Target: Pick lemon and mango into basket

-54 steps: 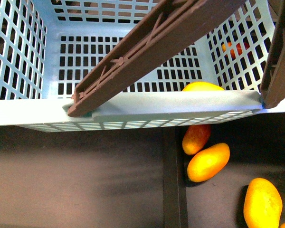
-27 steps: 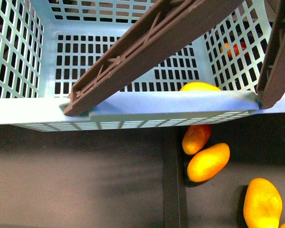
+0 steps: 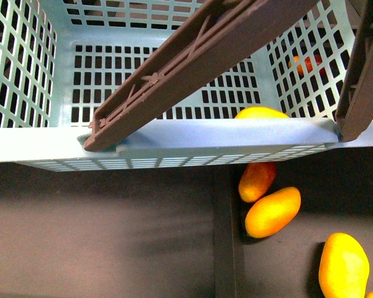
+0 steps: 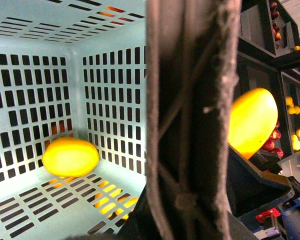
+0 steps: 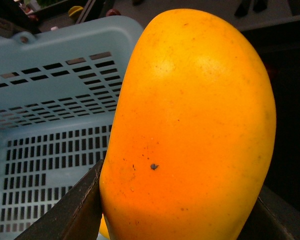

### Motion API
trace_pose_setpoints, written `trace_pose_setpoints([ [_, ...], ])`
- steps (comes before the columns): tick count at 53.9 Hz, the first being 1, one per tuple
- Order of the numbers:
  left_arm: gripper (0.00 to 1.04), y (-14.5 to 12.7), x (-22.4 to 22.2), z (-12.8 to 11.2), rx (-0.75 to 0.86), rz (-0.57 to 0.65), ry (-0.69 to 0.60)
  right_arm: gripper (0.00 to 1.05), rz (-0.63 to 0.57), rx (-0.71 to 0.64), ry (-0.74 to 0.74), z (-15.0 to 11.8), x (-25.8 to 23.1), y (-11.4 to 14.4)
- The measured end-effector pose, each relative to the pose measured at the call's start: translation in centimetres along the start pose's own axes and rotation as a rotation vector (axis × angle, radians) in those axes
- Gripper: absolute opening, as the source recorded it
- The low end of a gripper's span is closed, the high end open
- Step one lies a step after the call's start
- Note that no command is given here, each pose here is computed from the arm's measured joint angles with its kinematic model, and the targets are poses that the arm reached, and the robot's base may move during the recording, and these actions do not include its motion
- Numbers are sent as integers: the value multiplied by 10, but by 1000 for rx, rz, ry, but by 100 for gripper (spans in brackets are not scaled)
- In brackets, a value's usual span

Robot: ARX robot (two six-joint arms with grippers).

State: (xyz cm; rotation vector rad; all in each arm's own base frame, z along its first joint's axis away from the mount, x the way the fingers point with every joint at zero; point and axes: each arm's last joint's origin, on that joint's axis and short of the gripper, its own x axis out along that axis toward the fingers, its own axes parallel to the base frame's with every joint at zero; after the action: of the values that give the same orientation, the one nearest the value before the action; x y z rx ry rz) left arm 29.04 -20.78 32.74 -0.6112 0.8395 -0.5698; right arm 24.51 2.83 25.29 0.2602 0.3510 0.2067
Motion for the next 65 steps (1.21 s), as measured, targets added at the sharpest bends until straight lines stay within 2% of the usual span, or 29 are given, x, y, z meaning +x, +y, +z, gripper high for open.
trace_pose_setpoints([
  [15,4,0,0,0,0,-1,1,61,60,6,-24,-1,36,48],
  [21,4,0,0,0,0,-1,1,61,56,7,-2,-6,45,57],
  [23,4,0,0,0,0,0,0,64,51,7,3,-7,46,59],
  [29,4,0,0,0,0,0,0,82,29,18,12,-9,46,59],
  [37,4,0,0,0,0,0,0,97,2,33,-9,-1,36,53],
  [46,4,0,0,0,-6,-1,3,96,-62,42,-46,11,5,35],
  [56,4,1,0,0,-1,7,-5,96,-213,34,-100,9,-49,6],
  [59,4,1,0,0,-2,7,-5,90,-210,-14,-181,6,-55,3],
  [62,4,1,0,0,-2,5,-3,78,-189,-123,-316,-3,-63,0],
  [65,4,0,0,0,-1,3,-1,71,-187,-165,-349,-10,-65,-2],
])
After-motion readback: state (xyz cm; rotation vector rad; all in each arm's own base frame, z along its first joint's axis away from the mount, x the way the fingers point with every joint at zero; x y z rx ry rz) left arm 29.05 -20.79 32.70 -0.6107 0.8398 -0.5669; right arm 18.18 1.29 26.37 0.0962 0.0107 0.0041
